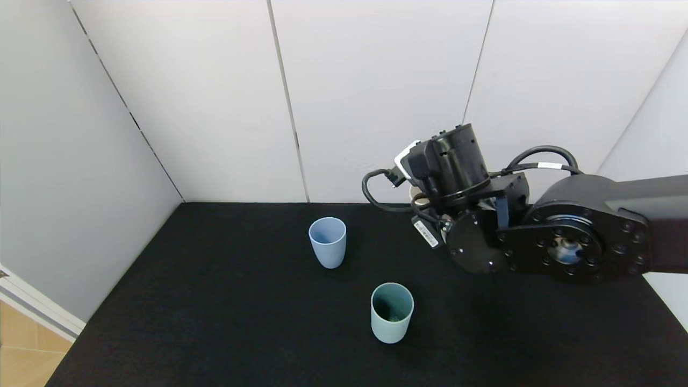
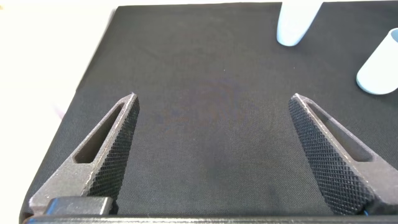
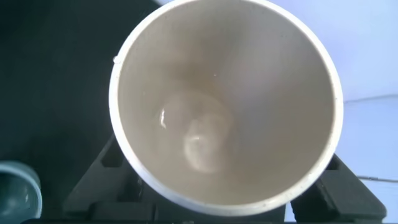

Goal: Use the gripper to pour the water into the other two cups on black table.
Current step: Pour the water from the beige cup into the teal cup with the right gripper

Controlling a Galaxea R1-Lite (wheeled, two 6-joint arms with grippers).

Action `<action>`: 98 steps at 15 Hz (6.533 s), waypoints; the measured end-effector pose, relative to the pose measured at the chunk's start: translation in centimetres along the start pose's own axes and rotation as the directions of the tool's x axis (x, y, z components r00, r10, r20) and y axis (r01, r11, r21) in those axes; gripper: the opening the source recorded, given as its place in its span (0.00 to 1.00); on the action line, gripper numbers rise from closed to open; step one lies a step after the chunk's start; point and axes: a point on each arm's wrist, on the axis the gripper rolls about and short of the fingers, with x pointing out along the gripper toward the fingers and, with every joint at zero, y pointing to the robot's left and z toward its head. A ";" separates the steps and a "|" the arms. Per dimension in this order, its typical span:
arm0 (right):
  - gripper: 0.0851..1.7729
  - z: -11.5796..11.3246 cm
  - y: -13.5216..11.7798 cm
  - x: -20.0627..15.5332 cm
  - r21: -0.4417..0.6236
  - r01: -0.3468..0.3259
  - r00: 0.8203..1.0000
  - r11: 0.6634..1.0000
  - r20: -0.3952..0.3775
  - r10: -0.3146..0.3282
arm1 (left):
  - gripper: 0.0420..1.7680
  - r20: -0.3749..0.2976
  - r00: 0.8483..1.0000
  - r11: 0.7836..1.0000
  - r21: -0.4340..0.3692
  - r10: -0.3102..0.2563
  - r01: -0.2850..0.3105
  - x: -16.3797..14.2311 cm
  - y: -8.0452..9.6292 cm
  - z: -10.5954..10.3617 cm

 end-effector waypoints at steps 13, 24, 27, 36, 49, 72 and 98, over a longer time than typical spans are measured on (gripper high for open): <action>0.70 -7.1 4.5 -1.2 -0.155 -0.063 0.998 0.986 -0.033 0.058 | 0.97 0.000 1.000 1.000 0.000 0.000 0.000 0.0 0.0 0.0; 0.70 -7.7 7.2 0.6 -0.428 0.017 0.999 0.903 0.034 -0.002 | 0.97 0.000 1.000 1.000 0.000 0.000 0.000 0.0 0.0 0.0; 0.70 -8.4 7.3 0.6 -0.475 0.041 0.998 0.879 0.065 -0.012 | 0.97 0.000 1.000 1.000 0.000 0.000 0.000 0.0 0.0 0.0; 0.70 -8.7 7.2 0.2 -0.554 0.098 0.991 0.827 0.133 -0.028 | 0.97 0.000 1.000 1.000 0.000 0.000 0.000 0.0 0.0 0.0; 0.70 -8.0 6.3 -1.6 -0.641 0.154 0.983 0.752 0.175 -0.051 | 0.97 0.000 1.000 1.000 0.000 0.000 0.000 0.0 0.0 0.0; 0.70 -8.8 8.5 -1.9 -0.770 0.159 0.984 0.618 0.171 -0.041 | 0.97 0.000 1.000 1.000 0.000 0.000 0.000 0.0 0.0 0.0; 0.70 -8.5 8.8 -2.1 -0.750 0.181 0.978 0.636 0.207 -0.034 | 0.97 0.000 1.000 1.000 0.000 0.000 0.000 0.0 0.0 0.0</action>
